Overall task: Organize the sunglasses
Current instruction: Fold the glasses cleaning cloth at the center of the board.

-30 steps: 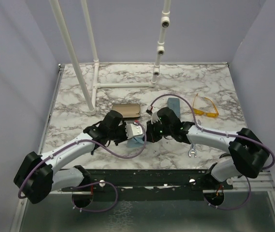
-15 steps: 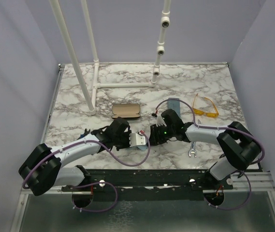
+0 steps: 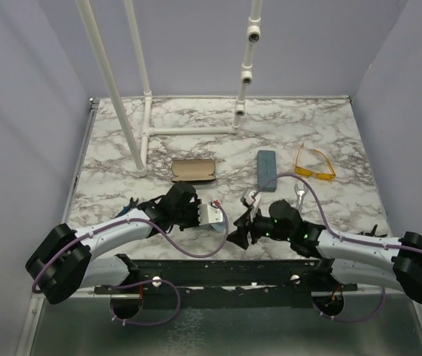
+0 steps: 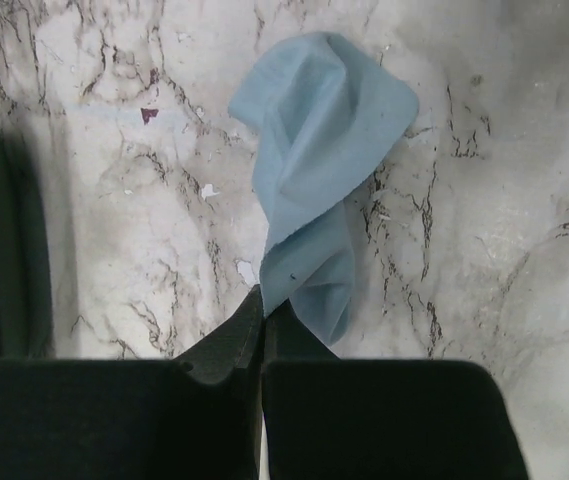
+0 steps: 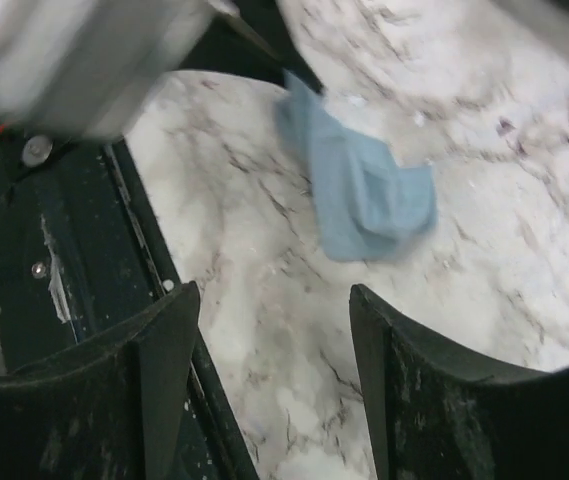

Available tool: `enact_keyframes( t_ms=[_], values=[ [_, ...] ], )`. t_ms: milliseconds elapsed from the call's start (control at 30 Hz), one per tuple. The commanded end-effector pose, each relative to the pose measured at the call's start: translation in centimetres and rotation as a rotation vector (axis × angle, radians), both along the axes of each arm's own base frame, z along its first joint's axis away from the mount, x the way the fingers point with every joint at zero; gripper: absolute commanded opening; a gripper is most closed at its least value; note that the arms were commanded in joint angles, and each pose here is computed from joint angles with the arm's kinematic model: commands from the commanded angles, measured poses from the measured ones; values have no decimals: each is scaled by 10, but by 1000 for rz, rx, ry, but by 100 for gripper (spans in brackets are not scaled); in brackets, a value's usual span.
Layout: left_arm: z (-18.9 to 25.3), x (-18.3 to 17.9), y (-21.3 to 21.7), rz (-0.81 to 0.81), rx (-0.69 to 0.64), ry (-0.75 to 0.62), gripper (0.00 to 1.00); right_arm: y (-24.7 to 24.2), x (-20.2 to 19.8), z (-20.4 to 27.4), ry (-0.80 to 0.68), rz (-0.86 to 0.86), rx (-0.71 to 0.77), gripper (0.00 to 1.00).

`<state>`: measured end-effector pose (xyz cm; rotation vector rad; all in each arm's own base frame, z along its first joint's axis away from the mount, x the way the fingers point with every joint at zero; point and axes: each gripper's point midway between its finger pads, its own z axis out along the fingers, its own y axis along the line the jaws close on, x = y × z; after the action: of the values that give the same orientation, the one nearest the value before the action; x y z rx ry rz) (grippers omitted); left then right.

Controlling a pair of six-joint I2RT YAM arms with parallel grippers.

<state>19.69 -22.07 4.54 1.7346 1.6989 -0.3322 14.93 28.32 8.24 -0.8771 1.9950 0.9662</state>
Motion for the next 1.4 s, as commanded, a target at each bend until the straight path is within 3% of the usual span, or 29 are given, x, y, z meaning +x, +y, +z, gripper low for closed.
enact_keyframes(
  t_ms=[0,200,400,667,967,1133,1367],
  values=[
    [22,0,-17,5,-106,9,0,11,4,38,-469,19,187,66],
    [41,-16,-32,35,-176,142,0,7,22,28,-636,-37,126,66],
    [45,-20,-35,99,-194,219,0,24,23,13,-674,10,125,65],
    [48,-17,-38,96,-196,207,0,17,35,-1,-730,-78,81,54],
    [50,-18,-39,85,-201,203,0,12,50,-14,-794,-111,-13,50],
    [49,-19,-38,80,-203,203,0,14,58,-10,-821,-167,13,44],
    [50,-20,-37,83,-207,200,0,22,61,-6,-826,-169,37,45]
  ],
)
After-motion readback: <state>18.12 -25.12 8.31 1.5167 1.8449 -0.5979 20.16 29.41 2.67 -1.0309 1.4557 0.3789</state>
